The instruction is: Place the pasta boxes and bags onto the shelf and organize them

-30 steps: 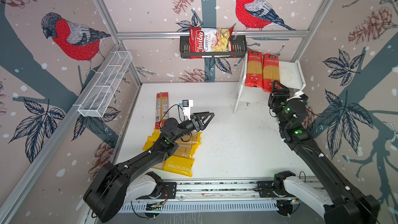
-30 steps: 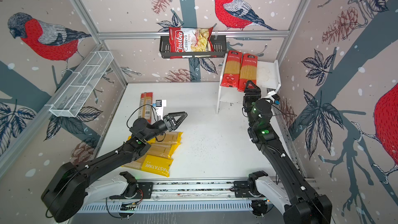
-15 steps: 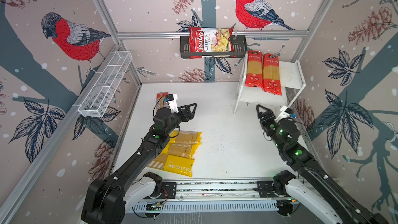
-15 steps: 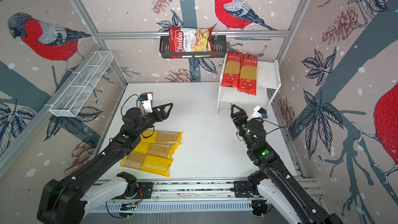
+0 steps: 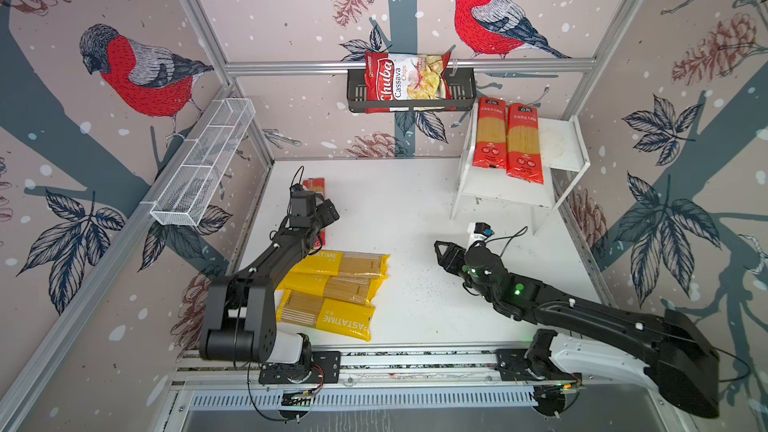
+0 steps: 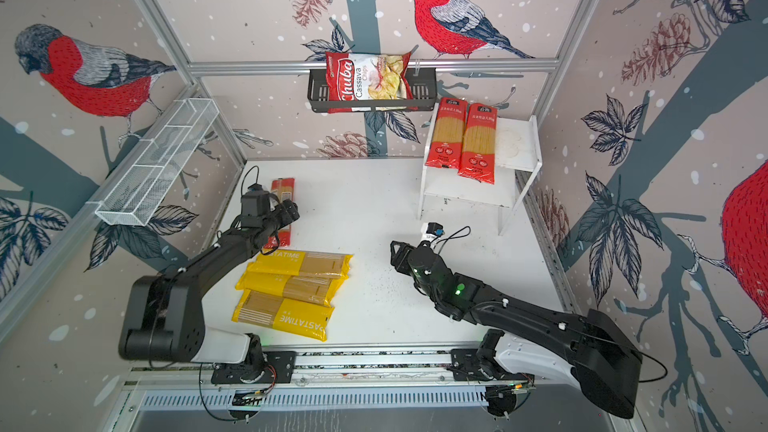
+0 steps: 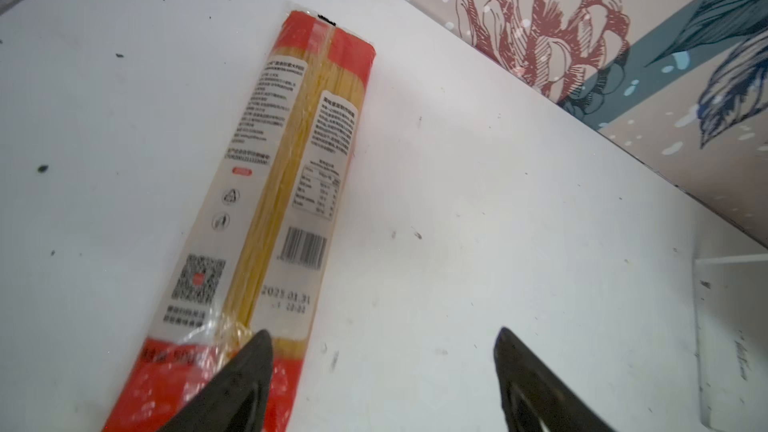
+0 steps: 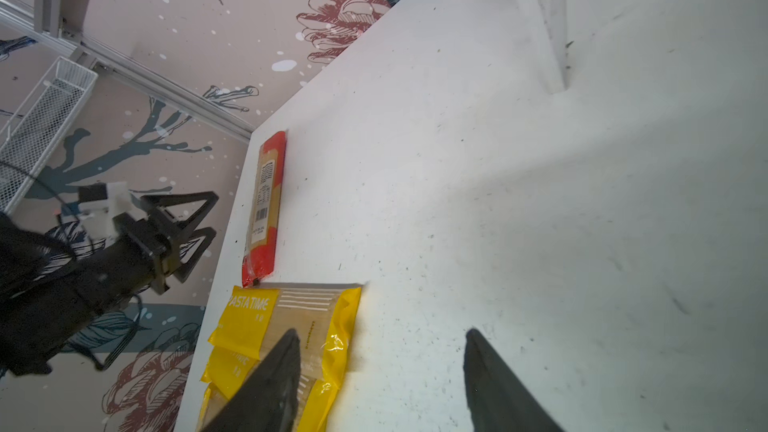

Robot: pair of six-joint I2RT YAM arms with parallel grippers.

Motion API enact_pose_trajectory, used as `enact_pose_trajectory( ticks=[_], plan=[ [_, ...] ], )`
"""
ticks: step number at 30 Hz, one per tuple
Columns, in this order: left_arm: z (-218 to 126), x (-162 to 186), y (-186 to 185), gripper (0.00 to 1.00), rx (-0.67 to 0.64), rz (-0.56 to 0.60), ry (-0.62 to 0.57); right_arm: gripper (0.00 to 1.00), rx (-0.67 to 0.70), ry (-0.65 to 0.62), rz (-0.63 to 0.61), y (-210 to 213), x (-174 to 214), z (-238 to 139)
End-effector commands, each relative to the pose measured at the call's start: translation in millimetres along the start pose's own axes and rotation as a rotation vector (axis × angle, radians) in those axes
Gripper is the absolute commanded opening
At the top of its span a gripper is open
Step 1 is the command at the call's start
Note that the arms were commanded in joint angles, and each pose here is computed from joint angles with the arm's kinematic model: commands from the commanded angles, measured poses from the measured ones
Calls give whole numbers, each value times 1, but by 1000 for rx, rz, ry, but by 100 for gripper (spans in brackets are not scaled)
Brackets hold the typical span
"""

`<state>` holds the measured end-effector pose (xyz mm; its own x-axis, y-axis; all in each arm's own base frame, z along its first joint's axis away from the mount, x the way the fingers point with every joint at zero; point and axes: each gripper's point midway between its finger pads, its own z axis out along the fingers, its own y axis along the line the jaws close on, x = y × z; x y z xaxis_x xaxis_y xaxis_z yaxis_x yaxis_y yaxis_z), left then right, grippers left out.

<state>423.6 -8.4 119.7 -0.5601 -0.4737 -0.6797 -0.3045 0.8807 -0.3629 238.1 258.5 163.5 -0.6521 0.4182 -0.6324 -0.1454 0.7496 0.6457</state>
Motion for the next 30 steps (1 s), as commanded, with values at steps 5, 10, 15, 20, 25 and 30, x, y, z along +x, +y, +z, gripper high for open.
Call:
enact_pose_trajectory(
  ticks=[5, 10, 15, 20, 25, 30],
  plan=[
    [46, -12, 44, 84, -150, -13, 97, 61, -83, -1, -48, 24, -5, -3],
    [74, 17, 33, 83, -64, -15, 226, 61, -76, -39, -40, 18, -13, -11],
    [87, 45, 20, 80, -31, -6, 291, 60, -60, -49, -31, 10, -13, -13],
    [89, 77, -15, 79, 8, 63, 335, 60, -57, -53, -23, 7, -12, -12],
    [89, 122, -55, 78, 62, 115, 392, 60, -47, -42, -27, 6, -9, -7],
    [83, 176, -77, 77, 96, 145, 464, 60, -33, -38, -21, 1, -8, -4]
  ],
)
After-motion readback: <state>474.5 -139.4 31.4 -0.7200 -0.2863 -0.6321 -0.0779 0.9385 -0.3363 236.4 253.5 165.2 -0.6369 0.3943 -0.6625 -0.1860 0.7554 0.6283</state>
